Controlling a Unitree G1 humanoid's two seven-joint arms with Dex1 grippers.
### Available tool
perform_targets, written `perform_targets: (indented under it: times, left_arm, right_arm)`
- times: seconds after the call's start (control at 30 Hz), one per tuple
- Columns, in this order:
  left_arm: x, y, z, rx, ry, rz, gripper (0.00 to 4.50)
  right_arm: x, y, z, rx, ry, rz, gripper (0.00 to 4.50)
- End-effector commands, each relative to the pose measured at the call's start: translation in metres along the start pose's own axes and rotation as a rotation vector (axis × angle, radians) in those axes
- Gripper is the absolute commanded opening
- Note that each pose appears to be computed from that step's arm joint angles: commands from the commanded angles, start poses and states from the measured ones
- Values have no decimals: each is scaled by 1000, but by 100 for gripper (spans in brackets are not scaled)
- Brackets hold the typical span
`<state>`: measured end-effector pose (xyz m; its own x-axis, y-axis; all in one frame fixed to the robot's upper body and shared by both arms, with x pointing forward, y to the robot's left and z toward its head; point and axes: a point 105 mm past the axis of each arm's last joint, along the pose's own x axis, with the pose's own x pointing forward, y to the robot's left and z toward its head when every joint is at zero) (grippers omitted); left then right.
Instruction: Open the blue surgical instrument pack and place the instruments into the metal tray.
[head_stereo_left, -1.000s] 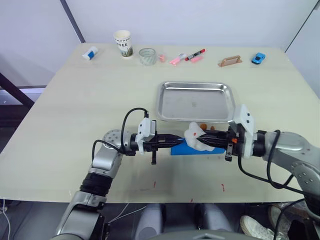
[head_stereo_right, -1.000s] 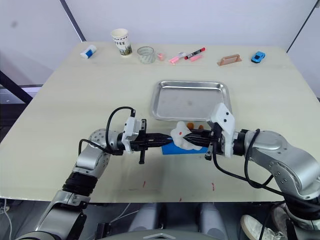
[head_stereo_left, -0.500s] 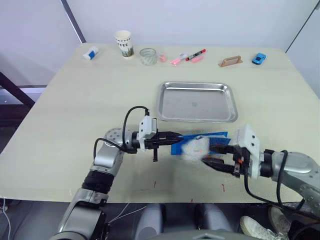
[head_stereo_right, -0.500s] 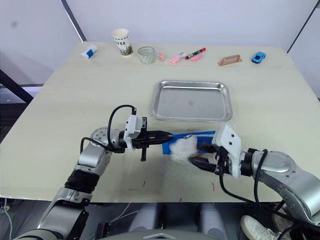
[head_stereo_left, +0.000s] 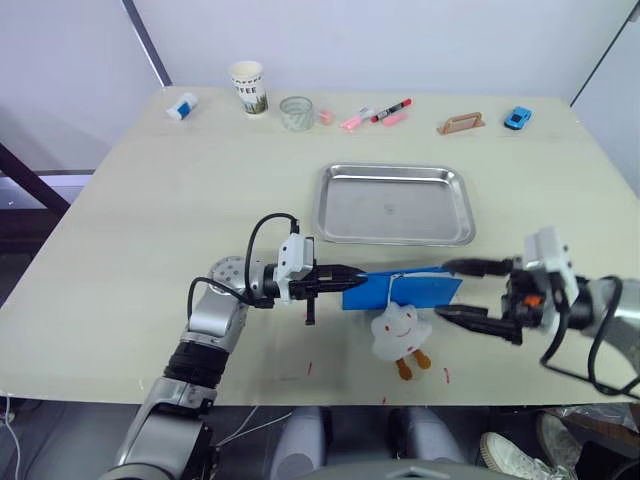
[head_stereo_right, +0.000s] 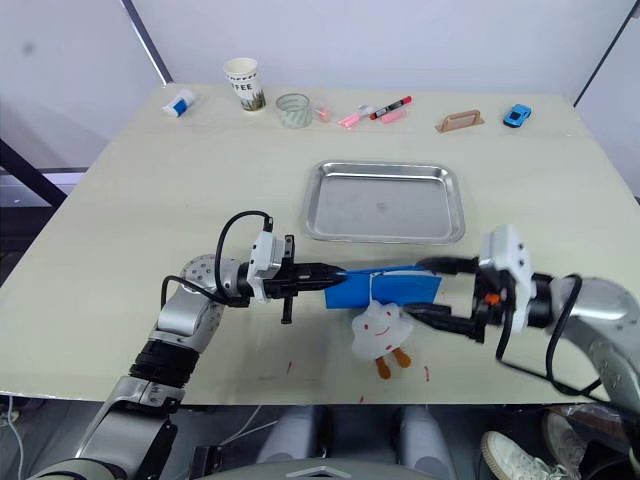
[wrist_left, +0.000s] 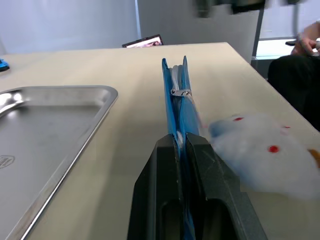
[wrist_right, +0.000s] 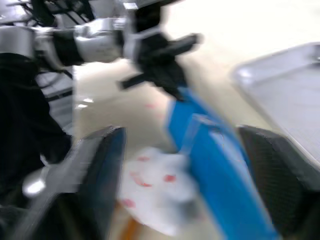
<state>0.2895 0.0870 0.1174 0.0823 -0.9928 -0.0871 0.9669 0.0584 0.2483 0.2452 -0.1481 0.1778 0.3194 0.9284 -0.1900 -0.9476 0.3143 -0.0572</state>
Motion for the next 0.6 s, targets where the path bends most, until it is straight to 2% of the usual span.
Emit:
perform_targets:
  times: [0.03,0.3,0.6]
  left_arm:
    - [0,-2,2,19,6,-14,0]
    - [-1,-3,4,28,10,-24,0]
    - [-2,-3,9,29,17,-28,0]
  right_arm:
    - [1,-12,-3,-72,18,5,448]
    - [4,-27,-28,-81,64,75,448]
    - [14,-32,-43,-44,13,119,448]
